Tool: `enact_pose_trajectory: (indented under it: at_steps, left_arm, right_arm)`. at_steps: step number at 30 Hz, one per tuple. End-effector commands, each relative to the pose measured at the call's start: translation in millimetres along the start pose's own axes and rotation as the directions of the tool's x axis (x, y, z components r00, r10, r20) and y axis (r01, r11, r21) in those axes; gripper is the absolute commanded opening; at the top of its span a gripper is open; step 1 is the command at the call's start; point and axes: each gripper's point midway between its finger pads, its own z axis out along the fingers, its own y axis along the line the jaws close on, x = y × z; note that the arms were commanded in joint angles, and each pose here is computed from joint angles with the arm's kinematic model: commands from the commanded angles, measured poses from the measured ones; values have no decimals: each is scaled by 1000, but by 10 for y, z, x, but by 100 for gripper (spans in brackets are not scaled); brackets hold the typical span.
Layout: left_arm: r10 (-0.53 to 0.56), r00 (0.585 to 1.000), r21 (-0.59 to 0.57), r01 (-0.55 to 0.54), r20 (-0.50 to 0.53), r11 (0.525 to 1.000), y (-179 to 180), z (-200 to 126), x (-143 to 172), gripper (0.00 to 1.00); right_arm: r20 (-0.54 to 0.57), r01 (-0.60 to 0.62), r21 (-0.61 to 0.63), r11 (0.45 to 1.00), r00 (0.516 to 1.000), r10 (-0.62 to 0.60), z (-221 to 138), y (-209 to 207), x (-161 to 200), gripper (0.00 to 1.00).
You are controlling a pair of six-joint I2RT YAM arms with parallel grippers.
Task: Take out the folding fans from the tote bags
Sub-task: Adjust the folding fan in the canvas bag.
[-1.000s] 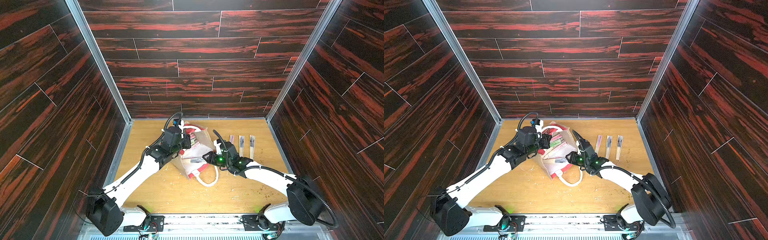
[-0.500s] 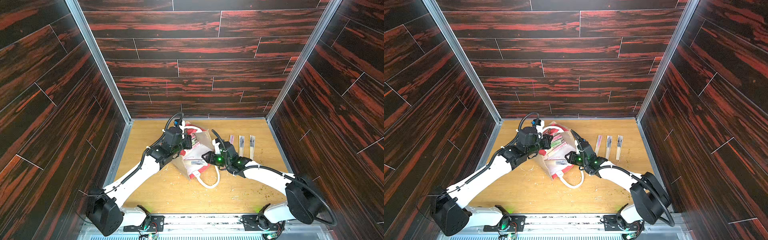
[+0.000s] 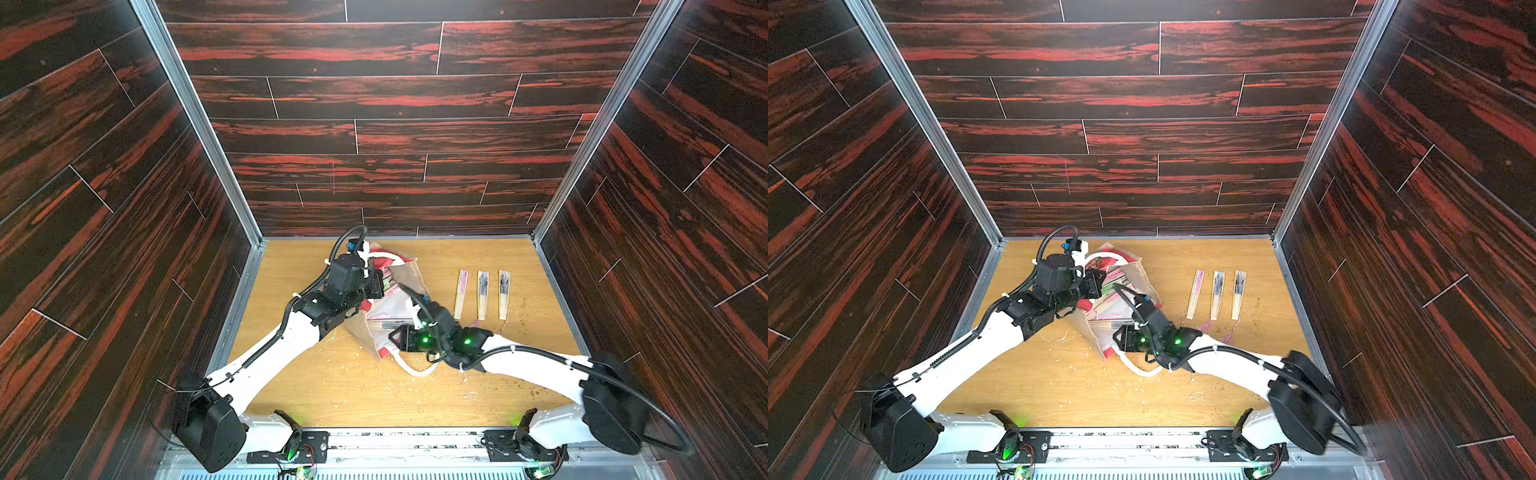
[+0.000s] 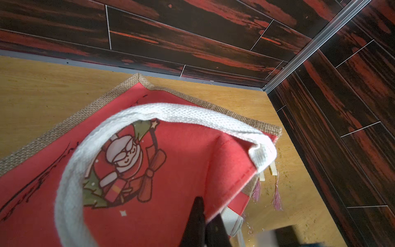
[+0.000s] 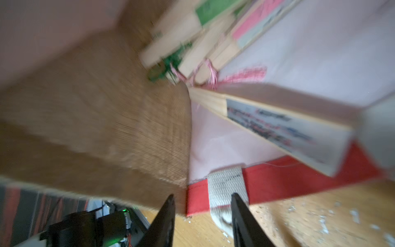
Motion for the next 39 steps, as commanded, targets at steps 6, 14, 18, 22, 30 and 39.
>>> enact_pose_trajectory:
  at_steps: [6, 14, 18, 22, 30, 39]
  left_arm:
    - [-24, 999, 8, 24, 30, 1000, -21, -85, -51, 0]
    - [-25, 999, 22, 25, 25, 999, -29, -85, -17, 0]
    - [-35, 999, 36, 34, 8, 999, -47, -75, 33, 0]
    - [-51, 999, 55, 52, -14, 997, -67, -59, 93, 0]
    - [-55, 998, 64, 57, -33, 996, -71, -84, 171, 0]
    - [-55, 998, 60, 57, -36, 997, -60, -70, 185, 0]
  right_arm:
    - [-48, -101, 41, 994, 994, 103, 404, -111, 55, 50]
    - [23, -179, 138, 974, 984, 177, 555, -412, -218, 58]
    - [111, -176, 170, 970, 981, 158, 611, -444, -526, 61]
    - [168, -193, 210, 959, 973, 159, 691, -479, -763, 64]
    - [188, -260, 202, 944, 957, 223, 903, -569, -999, 62]
    - [186, -160, 169, 973, 974, 128, 643, -339, -1100, 58]
